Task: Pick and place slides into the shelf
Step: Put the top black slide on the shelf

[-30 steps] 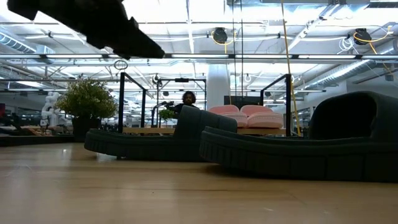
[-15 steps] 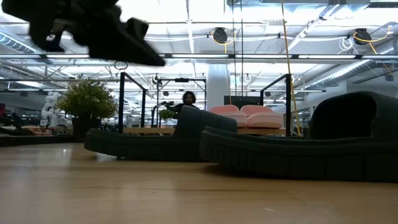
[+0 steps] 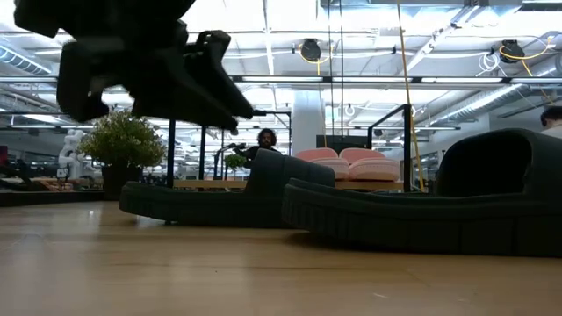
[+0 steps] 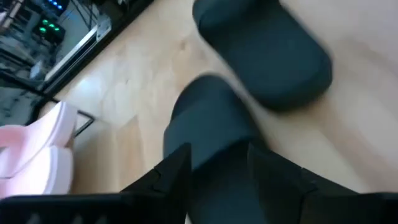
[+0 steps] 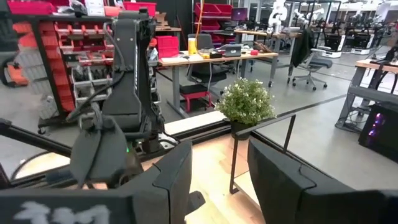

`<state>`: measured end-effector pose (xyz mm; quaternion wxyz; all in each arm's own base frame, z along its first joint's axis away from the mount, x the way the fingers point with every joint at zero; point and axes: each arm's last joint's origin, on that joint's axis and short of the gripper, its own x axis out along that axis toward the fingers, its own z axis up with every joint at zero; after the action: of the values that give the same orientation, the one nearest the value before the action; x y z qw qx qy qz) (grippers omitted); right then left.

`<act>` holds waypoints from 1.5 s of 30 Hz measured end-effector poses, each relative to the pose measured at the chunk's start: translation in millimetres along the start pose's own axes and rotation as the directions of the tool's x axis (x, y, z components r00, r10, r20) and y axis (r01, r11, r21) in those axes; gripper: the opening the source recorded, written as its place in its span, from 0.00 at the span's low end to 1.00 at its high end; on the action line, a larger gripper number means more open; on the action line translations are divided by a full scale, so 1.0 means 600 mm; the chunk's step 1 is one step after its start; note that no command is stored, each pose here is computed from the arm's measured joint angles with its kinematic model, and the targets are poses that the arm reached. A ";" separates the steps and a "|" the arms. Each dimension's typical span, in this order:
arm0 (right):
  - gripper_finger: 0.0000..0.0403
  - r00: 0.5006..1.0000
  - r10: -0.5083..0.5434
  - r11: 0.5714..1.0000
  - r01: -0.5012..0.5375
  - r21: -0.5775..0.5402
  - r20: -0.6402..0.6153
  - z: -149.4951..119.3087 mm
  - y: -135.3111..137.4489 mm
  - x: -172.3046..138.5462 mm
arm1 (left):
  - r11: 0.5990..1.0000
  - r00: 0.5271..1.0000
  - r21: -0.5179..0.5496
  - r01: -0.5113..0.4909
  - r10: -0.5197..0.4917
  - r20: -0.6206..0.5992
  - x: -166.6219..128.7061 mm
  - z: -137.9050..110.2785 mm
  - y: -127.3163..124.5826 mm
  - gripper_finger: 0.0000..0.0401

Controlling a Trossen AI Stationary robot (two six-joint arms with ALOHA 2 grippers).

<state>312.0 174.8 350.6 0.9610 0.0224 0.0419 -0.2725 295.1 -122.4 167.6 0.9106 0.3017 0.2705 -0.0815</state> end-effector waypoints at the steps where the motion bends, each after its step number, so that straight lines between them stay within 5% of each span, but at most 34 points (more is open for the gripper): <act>1: 0.36 1.000 0.000 1.000 0.000 0.002 0.000 0.000 0.000 0.000 | 1.000 1.000 0.019 -0.001 0.001 -0.007 0.000 -0.001 0.000 0.42; 8: 0.36 1.000 0.000 1.000 0.000 -0.002 0.000 0.000 0.000 0.000 | 0.994 0.997 0.100 -0.036 0.043 -0.071 0.005 -0.011 -0.004 0.43; 25: 0.36 1.000 -0.013 1.000 0.013 -0.003 -0.001 0.000 -0.003 0.006 | 0.968 0.997 0.239 -0.079 0.081 0.002 0.007 0.001 0.001 0.43; 34: 0.36 1.000 -0.028 1.000 0.028 0.001 0.001 0.001 -0.008 0.014 | 0.949 0.999 0.313 -0.036 0.042 -0.012 0.034 -0.014 -0.017 0.43; 40: 0.36 1.000 -0.028 1.000 0.028 0.006 0.001 0.002 -0.008 0.014 | 0.923 0.993 0.369 -0.110 0.121 -0.009 0.049 -0.017 -0.022 0.43; 45: 0.36 1.000 -0.027 1.000 0.027 0.008 0.001 0.002 -0.008 0.014 | 0.919 0.997 0.387 -0.071 0.074 0.007 0.052 -0.019 -0.025 0.43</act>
<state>316.8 166.1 350.7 0.9571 0.0257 0.0408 -0.2858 311.6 -127.2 135.9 0.8344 0.4856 0.2414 -0.0982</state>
